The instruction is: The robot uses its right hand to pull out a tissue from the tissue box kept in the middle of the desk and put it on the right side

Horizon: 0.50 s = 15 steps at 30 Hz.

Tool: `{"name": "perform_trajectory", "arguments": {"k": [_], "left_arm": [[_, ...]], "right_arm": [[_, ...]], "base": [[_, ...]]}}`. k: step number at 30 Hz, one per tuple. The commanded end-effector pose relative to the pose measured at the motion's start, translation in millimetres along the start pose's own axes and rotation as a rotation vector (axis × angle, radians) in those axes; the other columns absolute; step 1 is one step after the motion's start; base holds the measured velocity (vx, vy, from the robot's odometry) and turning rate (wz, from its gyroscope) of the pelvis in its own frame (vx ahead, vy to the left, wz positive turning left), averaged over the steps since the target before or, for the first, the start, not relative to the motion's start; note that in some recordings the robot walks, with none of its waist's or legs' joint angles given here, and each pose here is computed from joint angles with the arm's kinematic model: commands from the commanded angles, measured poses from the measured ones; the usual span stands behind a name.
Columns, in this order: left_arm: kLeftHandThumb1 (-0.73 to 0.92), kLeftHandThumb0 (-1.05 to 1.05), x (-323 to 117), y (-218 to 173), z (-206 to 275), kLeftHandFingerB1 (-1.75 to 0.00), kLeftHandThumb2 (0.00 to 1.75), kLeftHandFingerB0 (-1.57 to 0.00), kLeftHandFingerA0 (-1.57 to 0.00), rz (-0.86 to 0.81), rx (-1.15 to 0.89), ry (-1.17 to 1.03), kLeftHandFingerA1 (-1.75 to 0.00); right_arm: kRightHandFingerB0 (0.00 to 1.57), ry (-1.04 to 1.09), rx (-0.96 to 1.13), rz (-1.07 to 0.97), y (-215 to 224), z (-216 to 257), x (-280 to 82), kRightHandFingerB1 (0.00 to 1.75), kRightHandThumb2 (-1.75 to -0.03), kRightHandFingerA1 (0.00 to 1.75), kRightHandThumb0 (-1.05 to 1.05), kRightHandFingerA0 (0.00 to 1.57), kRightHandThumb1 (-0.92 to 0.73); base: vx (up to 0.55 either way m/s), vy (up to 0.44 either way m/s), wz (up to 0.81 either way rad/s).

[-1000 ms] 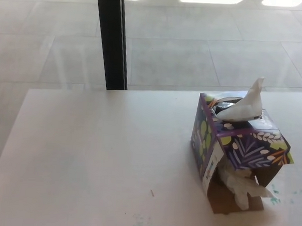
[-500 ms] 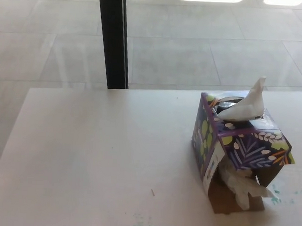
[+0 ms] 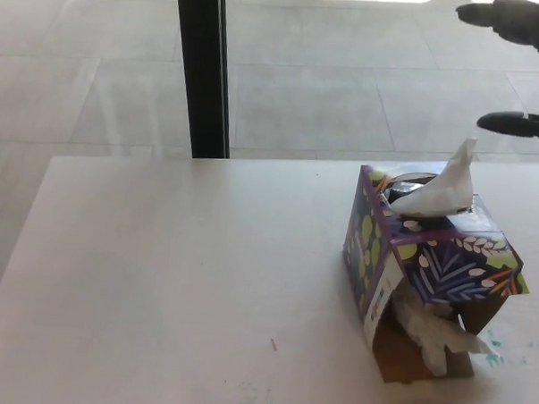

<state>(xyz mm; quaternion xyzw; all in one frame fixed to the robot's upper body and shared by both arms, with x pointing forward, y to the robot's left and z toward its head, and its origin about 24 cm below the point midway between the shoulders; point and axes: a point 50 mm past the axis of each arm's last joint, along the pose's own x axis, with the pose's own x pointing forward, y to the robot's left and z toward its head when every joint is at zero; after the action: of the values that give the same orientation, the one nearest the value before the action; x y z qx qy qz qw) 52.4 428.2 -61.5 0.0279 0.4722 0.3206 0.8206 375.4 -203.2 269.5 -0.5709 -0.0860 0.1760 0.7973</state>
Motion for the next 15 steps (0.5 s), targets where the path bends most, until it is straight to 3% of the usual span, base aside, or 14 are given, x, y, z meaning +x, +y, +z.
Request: {"name": "perform_trajectory", "arguments": {"k": [1,3,4,5,8,15], "left_arm": [[0.86,-0.7,-3,13,3,-0.48,0.66,-0.46,-0.55,0.022,0.004,-0.002,-0.62],[0.86,-0.7,-3,13,3,-0.48,0.66,-0.46,-0.55,0.022,0.006,-0.002,-0.62],[0.86,-0.68,-3,13,4,-0.47,0.65,-0.46,-0.56,0.024,0.0,0.0,-0.62],[0.87,-0.68,-3,13,4,-0.46,0.66,-0.45,-0.55,0.024,0.008,0.003,-0.59],[0.87,-0.68,-4,16,3,-0.47,0.66,-0.44,-0.53,0.02,0.007,0.0,-0.62],[0.87,-0.68,-4,16,1,-0.47,0.66,-0.47,-0.55,0.034,0.018,0.011,-0.61]], "right_arm": [[0.0,0.068,-0.115,0.252,-2,6,-3,0.21,-0.73,0.0,-0.79,0.0,-0.48],[0.0,0.068,-0.116,0.26,-1,6,-3,0.21,-0.73,0.0,-0.79,0.0,-0.48],[0.0,0.063,-0.127,0.3,8,6,-3,0.3,-0.57,0.0,-0.82,0.0,-0.56],[0.04,0.072,-0.138,0.318,13,6,-3,0.21,-0.78,0.0,-0.85,0.0,-0.42],[0.06,0.092,-0.166,0.402,29,6,0,0.17,-0.85,0.06,-0.82,0.0,-0.48],[0.06,0.141,-0.21,0.463,50,2,7,0.2,-0.75,0.03,-0.74,0.0,-0.41]], "base": [[0.0,0.0,0.0],[0.0,0.0,0.0],[0.0,0.0,0.0],[0.0,0.0,0.0],[0.0,0.0,0.0],[0.0,0.0,0.0]]}}
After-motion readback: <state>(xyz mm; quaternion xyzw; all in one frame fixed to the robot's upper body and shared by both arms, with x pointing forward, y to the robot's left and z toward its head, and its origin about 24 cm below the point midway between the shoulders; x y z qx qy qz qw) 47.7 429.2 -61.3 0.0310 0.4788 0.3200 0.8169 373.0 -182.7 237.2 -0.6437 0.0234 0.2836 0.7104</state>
